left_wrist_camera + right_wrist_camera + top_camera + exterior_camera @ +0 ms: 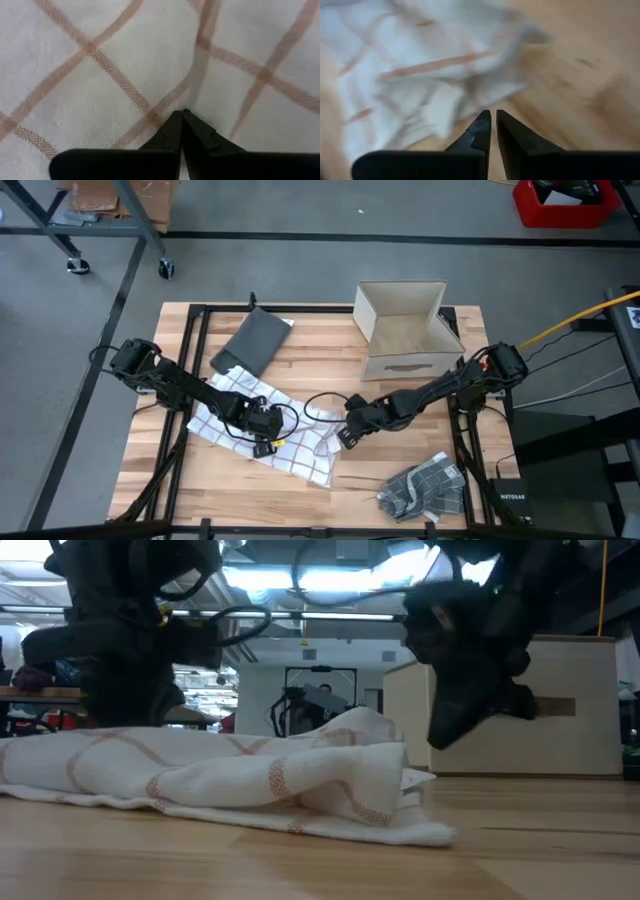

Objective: Fold towel
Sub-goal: Fold the white kitchen towel

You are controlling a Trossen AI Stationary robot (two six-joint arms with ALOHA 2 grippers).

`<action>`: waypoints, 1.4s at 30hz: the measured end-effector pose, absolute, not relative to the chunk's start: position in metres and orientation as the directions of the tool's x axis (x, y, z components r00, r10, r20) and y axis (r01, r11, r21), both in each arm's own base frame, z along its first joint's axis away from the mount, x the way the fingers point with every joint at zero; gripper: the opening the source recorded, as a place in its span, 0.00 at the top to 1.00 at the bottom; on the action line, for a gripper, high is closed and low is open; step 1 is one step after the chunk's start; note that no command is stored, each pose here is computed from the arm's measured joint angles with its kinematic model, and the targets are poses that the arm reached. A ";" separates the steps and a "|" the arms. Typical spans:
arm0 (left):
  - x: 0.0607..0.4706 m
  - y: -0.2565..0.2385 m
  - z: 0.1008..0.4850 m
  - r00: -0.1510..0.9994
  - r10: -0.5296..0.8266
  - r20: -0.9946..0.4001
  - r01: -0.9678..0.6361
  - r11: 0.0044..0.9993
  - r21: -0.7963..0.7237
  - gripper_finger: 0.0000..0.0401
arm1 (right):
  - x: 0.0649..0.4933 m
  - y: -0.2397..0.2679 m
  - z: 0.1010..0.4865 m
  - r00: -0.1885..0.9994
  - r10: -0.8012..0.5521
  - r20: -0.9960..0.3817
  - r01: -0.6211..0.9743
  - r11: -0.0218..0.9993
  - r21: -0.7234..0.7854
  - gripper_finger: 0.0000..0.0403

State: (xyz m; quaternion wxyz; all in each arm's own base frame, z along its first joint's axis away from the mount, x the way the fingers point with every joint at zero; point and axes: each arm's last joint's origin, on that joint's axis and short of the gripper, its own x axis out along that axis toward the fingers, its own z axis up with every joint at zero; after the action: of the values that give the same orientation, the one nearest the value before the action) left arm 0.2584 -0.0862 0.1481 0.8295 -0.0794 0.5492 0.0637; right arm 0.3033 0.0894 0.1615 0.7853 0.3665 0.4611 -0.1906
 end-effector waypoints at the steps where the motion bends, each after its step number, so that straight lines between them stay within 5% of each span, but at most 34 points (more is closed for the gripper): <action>1: 0.260 -0.086 0.152 0.405 0.020 -0.914 -0.190 0.980 -0.063 1.00 | 0.305 0.091 0.163 0.521 0.063 -0.851 0.612 0.668 0.424 0.91; 14: 0.263 -0.087 0.165 0.455 0.012 -0.891 -0.141 0.988 -0.059 1.00 | 0.318 0.096 0.167 0.615 0.150 -0.774 0.593 0.560 0.579 0.91; 22: 0.263 -0.087 0.165 0.456 0.013 -0.890 -0.101 0.994 -0.037 1.00 | 0.336 0.106 0.156 0.668 0.319 -0.672 0.506 0.468 0.725 0.90; 35: 0.264 -0.088 0.166 0.459 0.012 -0.888 -0.030 1.000 -0.002 1.00 | 0.340 0.108 0.130 0.610 0.358 -0.706 0.621 0.337 0.708 0.54; 42: 0.264 -0.088 0.166 0.460 0.012 -0.888 -0.029 1.000 -0.001 1.00 | 0.344 0.107 0.132 0.662 0.301 -0.686 0.603 0.331 0.726 0.47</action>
State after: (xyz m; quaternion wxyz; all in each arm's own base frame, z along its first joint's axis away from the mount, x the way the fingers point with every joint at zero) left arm 0.2636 -0.0876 0.1657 0.8543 -0.0079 0.5197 0.0120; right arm 0.3436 0.1071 0.1324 0.7124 0.5688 0.3972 -0.1058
